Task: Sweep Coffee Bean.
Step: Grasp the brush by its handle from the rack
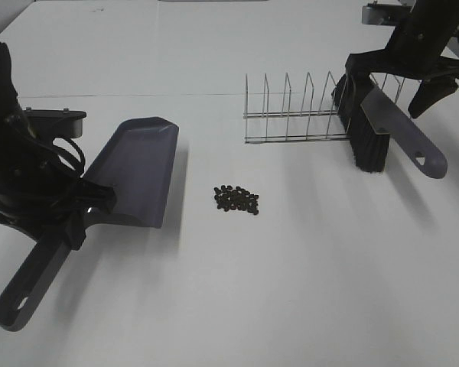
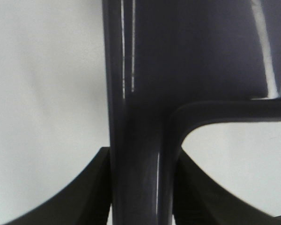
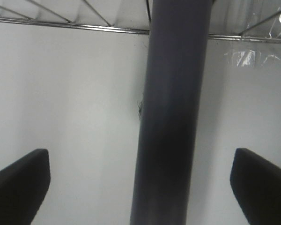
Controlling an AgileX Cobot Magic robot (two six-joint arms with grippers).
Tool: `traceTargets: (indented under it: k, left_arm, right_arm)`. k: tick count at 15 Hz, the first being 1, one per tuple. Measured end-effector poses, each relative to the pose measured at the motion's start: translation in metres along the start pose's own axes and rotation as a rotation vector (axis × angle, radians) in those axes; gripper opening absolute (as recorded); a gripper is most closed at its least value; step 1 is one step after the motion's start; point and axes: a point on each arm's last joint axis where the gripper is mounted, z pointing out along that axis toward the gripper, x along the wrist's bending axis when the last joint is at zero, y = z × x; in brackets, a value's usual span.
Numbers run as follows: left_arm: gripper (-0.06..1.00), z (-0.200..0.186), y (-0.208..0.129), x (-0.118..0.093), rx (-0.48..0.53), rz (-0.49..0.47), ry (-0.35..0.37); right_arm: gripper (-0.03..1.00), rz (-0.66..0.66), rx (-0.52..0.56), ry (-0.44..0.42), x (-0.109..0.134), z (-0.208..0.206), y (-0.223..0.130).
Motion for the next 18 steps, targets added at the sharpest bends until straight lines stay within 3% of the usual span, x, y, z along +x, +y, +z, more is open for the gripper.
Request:
traceTargets:
  k: [5, 14, 16, 18]
  left_arm:
    - [0.33, 0.0, -0.002, 0.0, 0.024, -0.001, 0.004]
    - [0.33, 0.0, -0.002, 0.0, 0.024, -0.002, 0.003]
    - [0.33, 0.0, -0.002, 0.0, 0.024, -0.002, 0.003]
    - [0.33, 0.0, -0.002, 0.0, 0.024, -0.002, 0.003]
  right_arm:
    - [0.93, -0.034, -0.006, 0.006, -0.002, 0.023, 0.017]
    - [0.78, -0.026, 0.043, 0.021, -0.003, 0.047, 0.016]
    - [0.61, -0.026, 0.043, 0.021, -0.003, 0.047, 0.016]
    - [0.33, -0.032, 0.045, 0.001, -0.005, 0.047, 0.016]
